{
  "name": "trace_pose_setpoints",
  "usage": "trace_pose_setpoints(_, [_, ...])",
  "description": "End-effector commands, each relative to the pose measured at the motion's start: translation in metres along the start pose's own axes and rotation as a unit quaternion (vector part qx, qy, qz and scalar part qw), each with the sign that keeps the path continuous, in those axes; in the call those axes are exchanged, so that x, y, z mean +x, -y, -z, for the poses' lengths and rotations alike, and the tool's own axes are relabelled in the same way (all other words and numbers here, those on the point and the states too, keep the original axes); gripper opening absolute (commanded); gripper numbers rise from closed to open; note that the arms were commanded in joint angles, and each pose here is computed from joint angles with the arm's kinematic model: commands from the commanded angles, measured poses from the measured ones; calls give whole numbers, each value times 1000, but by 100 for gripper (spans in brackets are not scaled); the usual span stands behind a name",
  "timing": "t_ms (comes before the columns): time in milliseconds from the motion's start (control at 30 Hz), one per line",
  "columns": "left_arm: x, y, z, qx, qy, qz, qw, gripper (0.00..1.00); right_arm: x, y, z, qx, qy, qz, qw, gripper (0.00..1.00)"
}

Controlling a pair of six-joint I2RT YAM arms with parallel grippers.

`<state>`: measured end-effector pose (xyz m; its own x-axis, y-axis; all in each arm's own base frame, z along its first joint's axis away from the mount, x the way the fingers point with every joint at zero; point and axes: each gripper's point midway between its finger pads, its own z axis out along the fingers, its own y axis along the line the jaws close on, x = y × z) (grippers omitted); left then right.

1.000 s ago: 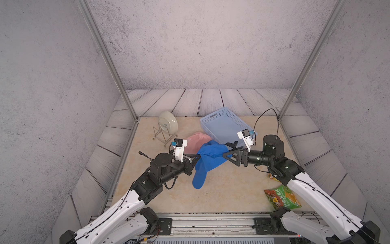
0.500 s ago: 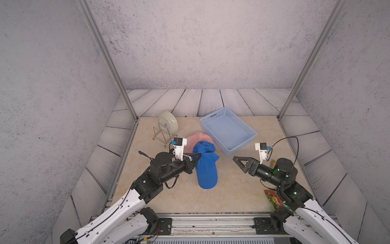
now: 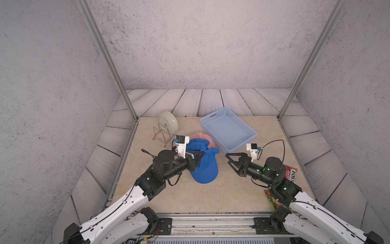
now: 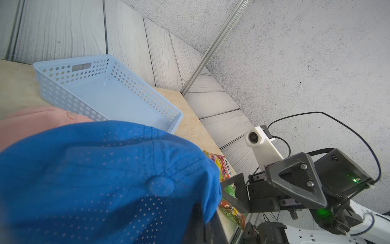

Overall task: Turn the baseball cap inside out
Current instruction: Turn over the baseball cap.

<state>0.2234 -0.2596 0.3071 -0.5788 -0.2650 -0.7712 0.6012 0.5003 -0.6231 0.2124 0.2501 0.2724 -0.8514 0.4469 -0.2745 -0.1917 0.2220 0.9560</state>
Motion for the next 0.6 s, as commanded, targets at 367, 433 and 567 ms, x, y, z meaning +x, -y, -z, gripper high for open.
trace_pose_setpoints(367, [-20,45,7,81,-1,-45,996,0,-19,-42,-25,-33,6,109,993,88])
trace_pose_setpoints(433, [-20,48,8,88,-3,-47,995,0,-15,-45,-30,-40,-15,109,993,60])
trace_pose_setpoints(567, [-23,43,12,68,5,-56,996,0,-4,-35,-36,-24,-54,103,993,20])
